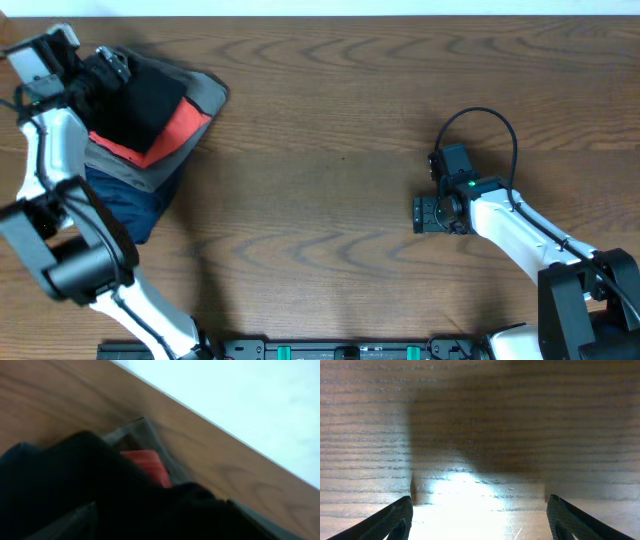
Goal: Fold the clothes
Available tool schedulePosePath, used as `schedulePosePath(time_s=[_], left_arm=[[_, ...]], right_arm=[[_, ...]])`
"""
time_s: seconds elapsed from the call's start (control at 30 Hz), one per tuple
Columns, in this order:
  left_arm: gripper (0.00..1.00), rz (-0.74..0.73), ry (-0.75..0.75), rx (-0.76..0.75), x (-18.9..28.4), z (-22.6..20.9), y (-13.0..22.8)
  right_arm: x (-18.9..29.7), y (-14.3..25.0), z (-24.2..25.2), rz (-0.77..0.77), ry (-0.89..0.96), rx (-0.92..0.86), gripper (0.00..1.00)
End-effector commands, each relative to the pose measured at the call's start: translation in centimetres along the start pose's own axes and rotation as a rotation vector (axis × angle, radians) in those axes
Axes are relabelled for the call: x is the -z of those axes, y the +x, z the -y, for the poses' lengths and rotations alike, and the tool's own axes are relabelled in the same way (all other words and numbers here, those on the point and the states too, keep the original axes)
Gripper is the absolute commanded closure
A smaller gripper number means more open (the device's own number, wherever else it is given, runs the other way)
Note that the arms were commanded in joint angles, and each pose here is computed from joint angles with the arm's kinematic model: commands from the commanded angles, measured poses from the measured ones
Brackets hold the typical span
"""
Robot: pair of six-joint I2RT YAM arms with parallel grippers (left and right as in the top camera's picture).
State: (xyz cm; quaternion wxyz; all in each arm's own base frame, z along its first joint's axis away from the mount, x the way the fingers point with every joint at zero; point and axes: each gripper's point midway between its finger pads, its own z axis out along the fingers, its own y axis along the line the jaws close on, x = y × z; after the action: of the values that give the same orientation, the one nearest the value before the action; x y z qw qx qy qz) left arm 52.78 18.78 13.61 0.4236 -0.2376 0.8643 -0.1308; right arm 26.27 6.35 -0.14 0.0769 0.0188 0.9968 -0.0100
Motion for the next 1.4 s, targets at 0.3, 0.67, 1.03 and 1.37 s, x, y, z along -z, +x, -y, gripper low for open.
schedulePosePath(time_s=[0.3,0.67,1.03,1.37], left_arm=[[0.1,0.039,0.157,-0.034,2.7,4.2,-1.9],[0.02,-0.058,0.291,-0.193,9.3,18.1,1.9],[0.02,-0.76,-0.134,-0.384,11.8,17.2,23.2],[0.02,-1.146,-0.354,-0.458,20.5,13.9,29.4]], right_arm=[[-0.1,0.0,0.2,-0.007,0.008,-0.022,0.15],[0.3,-2.0,-3.4,0.057,-0.188,-0.041,0.01],[1.5,-5.7,-4.0,0.162,-0.321,-0.094,0.01],[2.1,2.0,-0.5,-0.233,-0.352,-0.302,0.01]])
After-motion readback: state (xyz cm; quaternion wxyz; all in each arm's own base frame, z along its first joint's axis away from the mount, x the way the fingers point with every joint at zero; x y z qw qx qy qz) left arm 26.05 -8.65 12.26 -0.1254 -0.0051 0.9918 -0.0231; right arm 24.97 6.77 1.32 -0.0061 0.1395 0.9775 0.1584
